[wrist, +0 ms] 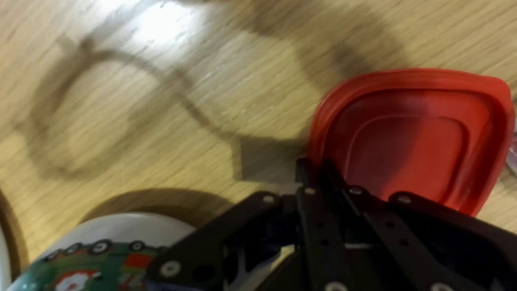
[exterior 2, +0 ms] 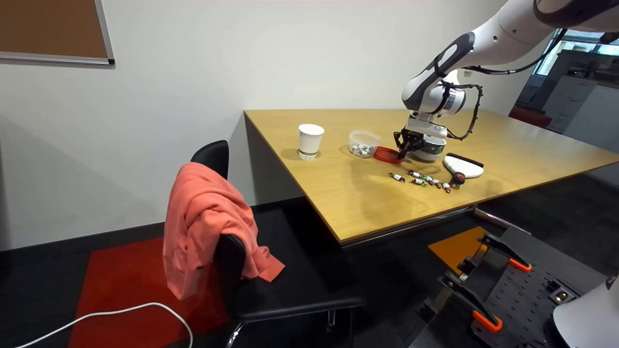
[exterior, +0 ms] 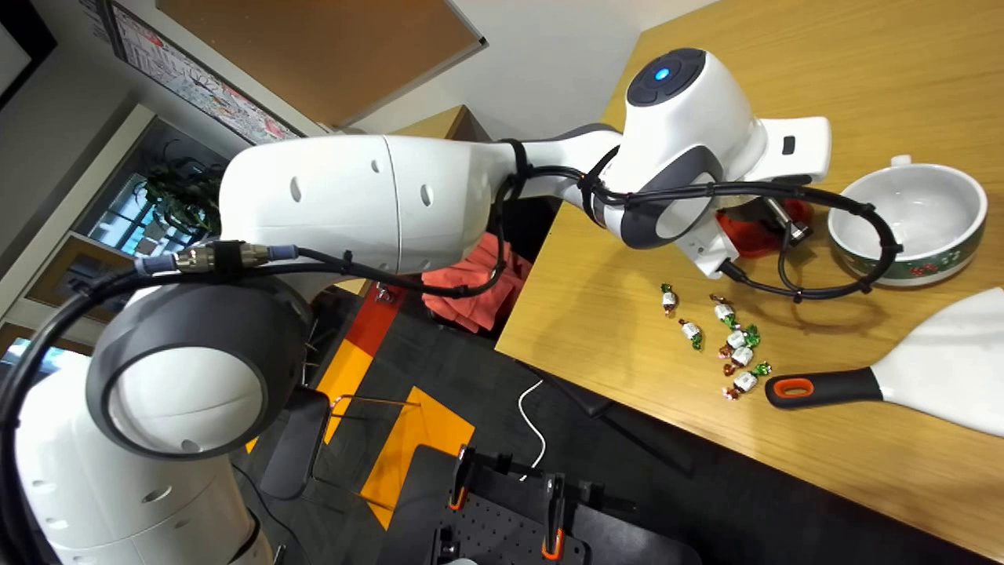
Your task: Put the red lid on top of the clear bowl
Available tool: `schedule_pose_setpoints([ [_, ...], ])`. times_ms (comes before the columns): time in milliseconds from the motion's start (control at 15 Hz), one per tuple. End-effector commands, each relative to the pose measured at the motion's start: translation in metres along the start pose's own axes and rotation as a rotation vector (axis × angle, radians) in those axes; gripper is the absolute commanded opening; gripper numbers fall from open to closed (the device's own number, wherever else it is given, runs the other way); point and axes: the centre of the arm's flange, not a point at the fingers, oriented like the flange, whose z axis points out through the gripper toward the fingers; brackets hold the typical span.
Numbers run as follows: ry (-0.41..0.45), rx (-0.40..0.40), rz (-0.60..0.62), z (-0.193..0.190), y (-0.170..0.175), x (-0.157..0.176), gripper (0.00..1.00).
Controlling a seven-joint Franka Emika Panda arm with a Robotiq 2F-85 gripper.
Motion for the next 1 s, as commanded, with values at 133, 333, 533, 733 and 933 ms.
schedule_pose_setpoints([
  [133, -0.02, -0.002, -0.009, -0.012, -0.002, 0.001, 0.02],
  [333, -0.036, -0.044, -0.046, -0.036, -0.002, -0.003, 0.02],
  [533, -0.053, -0.101, -0.089, -0.059, -0.003, -0.003, 0.02],
  [733, -0.043, -0.132, -0.131, -0.085, -0.007, 0.002, 0.02],
  [933, -0.018, -0.11, -0.189, -0.103, -0.013, 0.008, 0.02],
])
